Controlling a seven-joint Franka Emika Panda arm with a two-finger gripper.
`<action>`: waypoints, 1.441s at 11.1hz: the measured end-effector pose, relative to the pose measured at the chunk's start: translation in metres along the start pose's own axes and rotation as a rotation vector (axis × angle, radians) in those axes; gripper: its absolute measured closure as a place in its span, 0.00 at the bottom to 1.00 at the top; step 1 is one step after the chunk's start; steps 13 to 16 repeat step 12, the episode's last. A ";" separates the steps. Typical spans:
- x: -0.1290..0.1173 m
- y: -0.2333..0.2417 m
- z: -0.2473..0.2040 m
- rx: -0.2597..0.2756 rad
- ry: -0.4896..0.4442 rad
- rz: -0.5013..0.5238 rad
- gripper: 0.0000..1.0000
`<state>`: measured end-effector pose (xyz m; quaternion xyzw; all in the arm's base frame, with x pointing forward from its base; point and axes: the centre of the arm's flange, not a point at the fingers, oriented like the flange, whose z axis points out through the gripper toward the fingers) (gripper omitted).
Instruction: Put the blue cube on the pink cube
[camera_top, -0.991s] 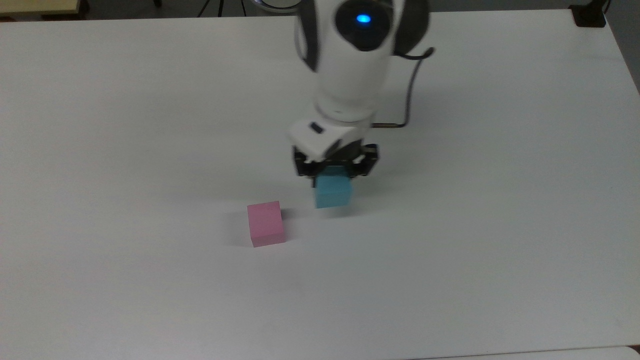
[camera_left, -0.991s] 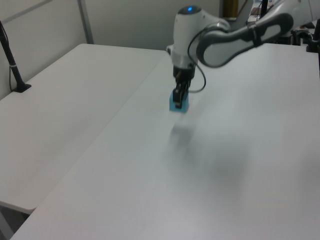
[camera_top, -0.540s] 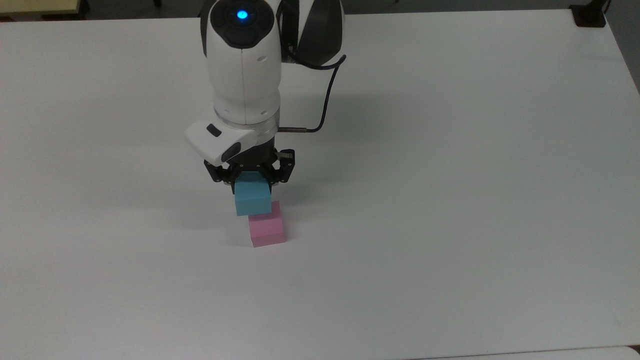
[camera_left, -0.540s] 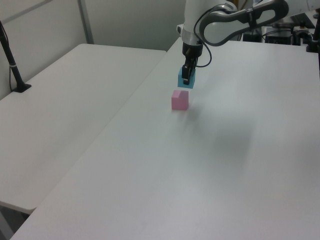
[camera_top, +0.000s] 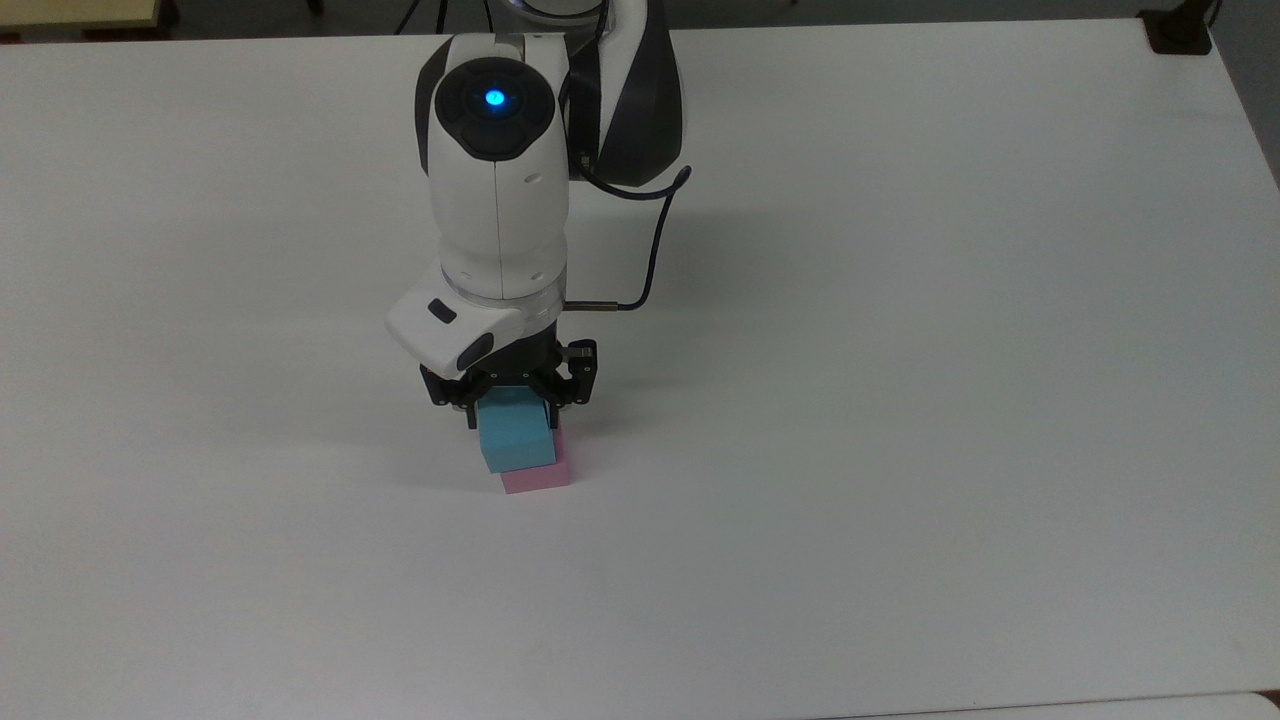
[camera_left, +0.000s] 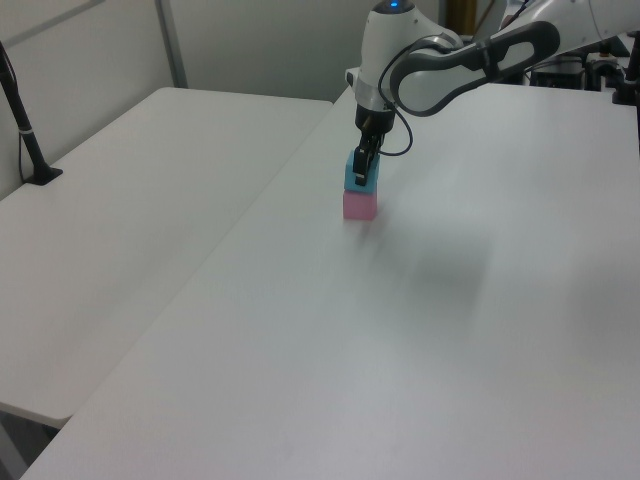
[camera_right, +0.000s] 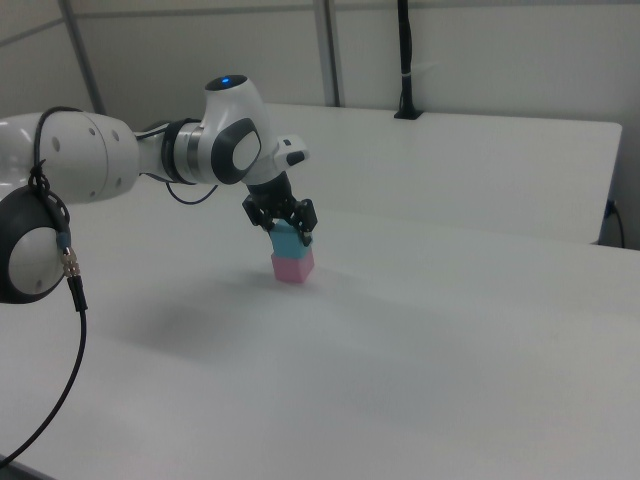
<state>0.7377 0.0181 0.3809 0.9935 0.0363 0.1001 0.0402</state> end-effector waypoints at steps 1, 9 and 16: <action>0.001 0.001 -0.002 0.000 0.004 0.001 0.07; -0.064 0.037 -0.189 -0.014 -0.167 0.059 0.00; -0.109 0.060 -0.228 -0.018 -0.200 0.100 0.00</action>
